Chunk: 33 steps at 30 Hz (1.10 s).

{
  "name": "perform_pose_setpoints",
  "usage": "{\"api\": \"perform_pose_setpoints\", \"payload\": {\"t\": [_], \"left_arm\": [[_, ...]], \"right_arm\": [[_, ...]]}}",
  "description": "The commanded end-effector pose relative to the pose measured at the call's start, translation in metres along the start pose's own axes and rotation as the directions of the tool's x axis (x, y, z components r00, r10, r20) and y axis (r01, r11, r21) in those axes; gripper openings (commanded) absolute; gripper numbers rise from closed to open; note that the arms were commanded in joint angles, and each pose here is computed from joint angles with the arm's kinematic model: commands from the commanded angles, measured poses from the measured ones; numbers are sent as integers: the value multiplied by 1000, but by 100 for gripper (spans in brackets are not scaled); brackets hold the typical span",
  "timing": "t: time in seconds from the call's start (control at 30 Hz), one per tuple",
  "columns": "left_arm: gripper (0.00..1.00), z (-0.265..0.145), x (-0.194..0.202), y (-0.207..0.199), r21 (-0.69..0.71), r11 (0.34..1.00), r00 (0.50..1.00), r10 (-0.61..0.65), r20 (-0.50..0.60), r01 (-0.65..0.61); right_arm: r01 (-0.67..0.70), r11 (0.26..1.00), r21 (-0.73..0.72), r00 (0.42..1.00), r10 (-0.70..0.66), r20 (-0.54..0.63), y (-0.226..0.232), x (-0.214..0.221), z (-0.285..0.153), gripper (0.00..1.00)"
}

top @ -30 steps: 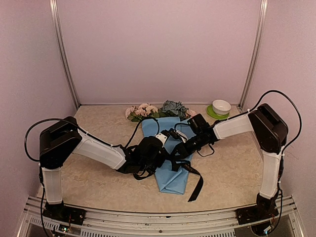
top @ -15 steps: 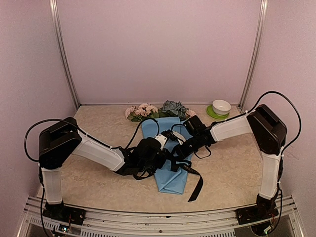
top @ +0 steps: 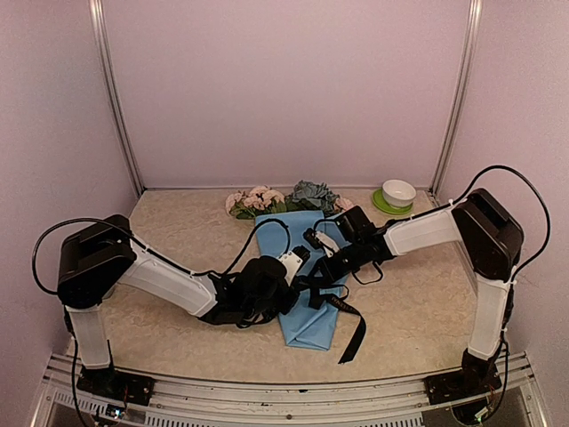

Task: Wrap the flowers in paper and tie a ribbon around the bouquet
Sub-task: Cross the ribbon over the folded bouquet.

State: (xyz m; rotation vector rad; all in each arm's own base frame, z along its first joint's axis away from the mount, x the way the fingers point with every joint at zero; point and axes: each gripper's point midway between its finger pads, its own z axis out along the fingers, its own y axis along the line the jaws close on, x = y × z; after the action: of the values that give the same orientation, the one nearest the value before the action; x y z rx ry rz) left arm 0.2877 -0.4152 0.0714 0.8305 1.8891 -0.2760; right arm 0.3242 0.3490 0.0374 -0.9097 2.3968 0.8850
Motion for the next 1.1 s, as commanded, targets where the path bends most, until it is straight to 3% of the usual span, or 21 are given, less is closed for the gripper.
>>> {"api": "perform_pose_setpoints", "payload": {"t": [0.0,0.17,0.23,0.47,0.7,0.8,1.07], "left_arm": [[16,2,-1,-8,15,999,999,37,-5,-37],[52,0,0,-12,42,997,998,62,-16,-62],[58,1,2,-13,52,995,996,87,-33,-86],[58,34,37,6,-88,970,955,206,-215,-228],[63,35,30,32,-232,956,976,145,-164,-181],[68,37,28,33,-233,959,981,127,-149,-159],[67,43,29,30,-217,970,988,82,-134,-110]], "right_arm": [[14,1000,-13,999,-14,50,6,-15,-11,0],[15,998,-53,999,-13,39,11,-3,-11,0],[26,997,-77,999,-23,34,16,0,-12,0],[51,993,-104,999,-50,16,23,3,-16,1],[44,990,-134,999,-47,-16,29,17,-22,7],[35,987,-158,999,-39,-25,33,23,-23,7],[50,966,-254,998,-61,-35,53,31,-33,11]]}}
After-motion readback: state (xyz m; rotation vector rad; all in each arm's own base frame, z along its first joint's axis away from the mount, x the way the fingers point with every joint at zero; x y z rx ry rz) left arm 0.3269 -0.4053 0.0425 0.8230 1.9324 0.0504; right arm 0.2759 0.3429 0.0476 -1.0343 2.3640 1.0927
